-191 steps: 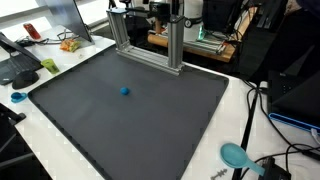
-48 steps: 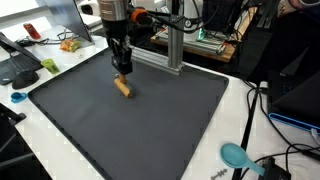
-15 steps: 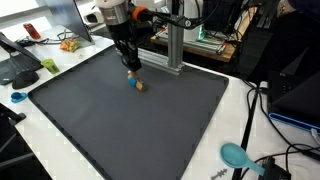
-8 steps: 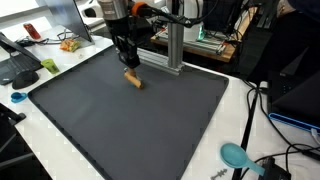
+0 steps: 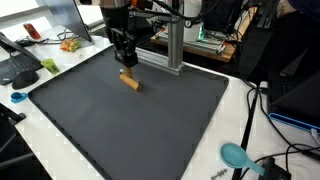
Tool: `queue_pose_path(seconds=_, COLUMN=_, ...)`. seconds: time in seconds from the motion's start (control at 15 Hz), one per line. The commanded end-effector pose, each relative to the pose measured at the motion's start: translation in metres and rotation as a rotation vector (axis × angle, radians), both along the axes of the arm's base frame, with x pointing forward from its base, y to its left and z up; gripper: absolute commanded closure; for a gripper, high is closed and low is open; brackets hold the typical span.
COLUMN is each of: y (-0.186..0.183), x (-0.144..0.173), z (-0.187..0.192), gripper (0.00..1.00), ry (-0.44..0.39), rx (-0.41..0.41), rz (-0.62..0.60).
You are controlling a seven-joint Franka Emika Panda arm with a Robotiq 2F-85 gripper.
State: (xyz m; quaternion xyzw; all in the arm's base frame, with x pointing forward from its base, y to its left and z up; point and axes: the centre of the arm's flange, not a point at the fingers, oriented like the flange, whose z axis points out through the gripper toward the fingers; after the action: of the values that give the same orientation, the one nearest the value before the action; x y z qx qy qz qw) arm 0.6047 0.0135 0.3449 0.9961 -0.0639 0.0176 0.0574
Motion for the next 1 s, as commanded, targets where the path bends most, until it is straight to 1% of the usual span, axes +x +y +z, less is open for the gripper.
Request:
queue_pose_path(seconds=0.0, y=0.004, x=0.021, z=-0.002, gripper=0.77, ry=-0.073, rx=0.013, rz=-0.021)
queue_pose_path(seconds=0.33, y=0.006, x=0.043, z=-0.020, gripper=0.77, ry=-0.118, rx=0.030, rz=-0.052)
queue_pose_path(seconds=0.47, y=0.007, x=0.049, z=-0.028, gripper=0.77, ry=-0.128, rx=0.018, rz=-0.059)
queue_pose_path(seconds=0.67, y=0.002, x=0.054, z=-0.037, gripper=0.77, ry=-0.114, rx=-0.034, rz=-0.073)
queue_pose_path(seconds=0.93, y=-0.006, x=0.052, z=-0.044, gripper=0.77, ry=-0.052, rx=-0.090, rz=-0.076)
